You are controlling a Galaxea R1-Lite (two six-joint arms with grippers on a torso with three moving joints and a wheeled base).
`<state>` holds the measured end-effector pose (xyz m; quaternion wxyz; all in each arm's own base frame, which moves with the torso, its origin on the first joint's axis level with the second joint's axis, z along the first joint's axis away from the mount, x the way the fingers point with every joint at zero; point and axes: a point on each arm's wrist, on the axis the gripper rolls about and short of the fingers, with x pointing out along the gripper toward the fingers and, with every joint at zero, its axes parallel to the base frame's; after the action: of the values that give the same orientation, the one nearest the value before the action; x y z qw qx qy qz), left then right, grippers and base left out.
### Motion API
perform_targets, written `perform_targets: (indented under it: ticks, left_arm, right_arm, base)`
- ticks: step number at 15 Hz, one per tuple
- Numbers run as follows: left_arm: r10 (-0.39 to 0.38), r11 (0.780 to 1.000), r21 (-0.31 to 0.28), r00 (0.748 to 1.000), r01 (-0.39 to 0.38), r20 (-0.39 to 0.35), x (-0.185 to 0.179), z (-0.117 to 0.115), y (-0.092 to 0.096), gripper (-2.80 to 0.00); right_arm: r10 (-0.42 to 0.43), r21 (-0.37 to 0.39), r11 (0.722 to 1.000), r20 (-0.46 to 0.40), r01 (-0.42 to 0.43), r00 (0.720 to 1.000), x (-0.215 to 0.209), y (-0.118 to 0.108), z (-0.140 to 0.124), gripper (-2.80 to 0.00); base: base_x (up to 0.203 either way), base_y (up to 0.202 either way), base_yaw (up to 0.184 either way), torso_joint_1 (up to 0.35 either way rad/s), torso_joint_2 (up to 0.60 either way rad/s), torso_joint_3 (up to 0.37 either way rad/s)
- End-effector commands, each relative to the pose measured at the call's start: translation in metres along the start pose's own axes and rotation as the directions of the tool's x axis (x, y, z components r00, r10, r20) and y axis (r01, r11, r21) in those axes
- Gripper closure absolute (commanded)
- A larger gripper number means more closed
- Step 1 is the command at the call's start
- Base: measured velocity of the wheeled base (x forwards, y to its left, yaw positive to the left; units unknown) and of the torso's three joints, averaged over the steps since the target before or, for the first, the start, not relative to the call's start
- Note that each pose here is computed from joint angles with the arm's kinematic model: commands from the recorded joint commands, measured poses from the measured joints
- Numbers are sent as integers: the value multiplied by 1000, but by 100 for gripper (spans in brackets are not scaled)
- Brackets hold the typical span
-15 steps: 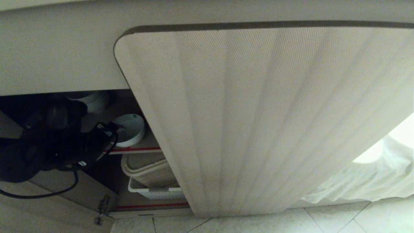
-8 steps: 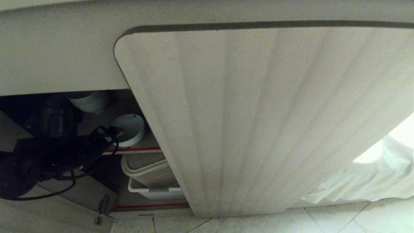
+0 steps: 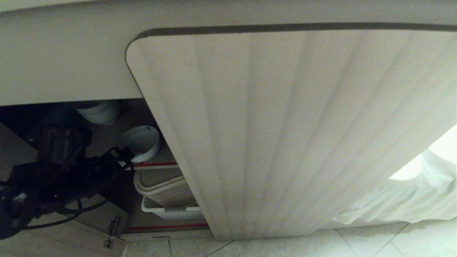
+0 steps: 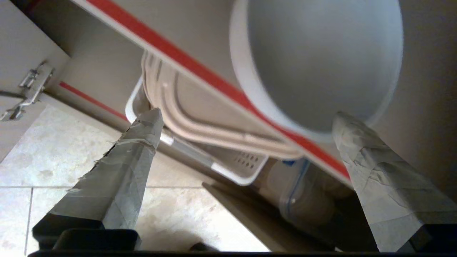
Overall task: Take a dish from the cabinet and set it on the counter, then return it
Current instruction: Put it back into the cabinet
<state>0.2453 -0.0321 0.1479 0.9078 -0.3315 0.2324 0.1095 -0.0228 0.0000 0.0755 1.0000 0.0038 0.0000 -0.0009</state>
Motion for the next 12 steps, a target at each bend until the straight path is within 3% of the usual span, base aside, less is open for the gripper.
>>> perform_targets:
  ticks: [1, 12]
  left_arm:
    - [-16, 1000, -3, 1000, 16, 8, -8, -1, 0, -280]
    - [-32, 999, -12, 997, 33, 69, -23, 6, -2, -280]
  right_arm:
    - [0, 0, 1000, 0, 0, 1000, 0, 0, 0, 0]
    - [0, 0, 1000, 0, 0, 1000, 0, 0, 0, 0]
  base:
    - [0, 0, 0, 0, 0, 0]
    - [0, 0, 0, 0, 0, 0]
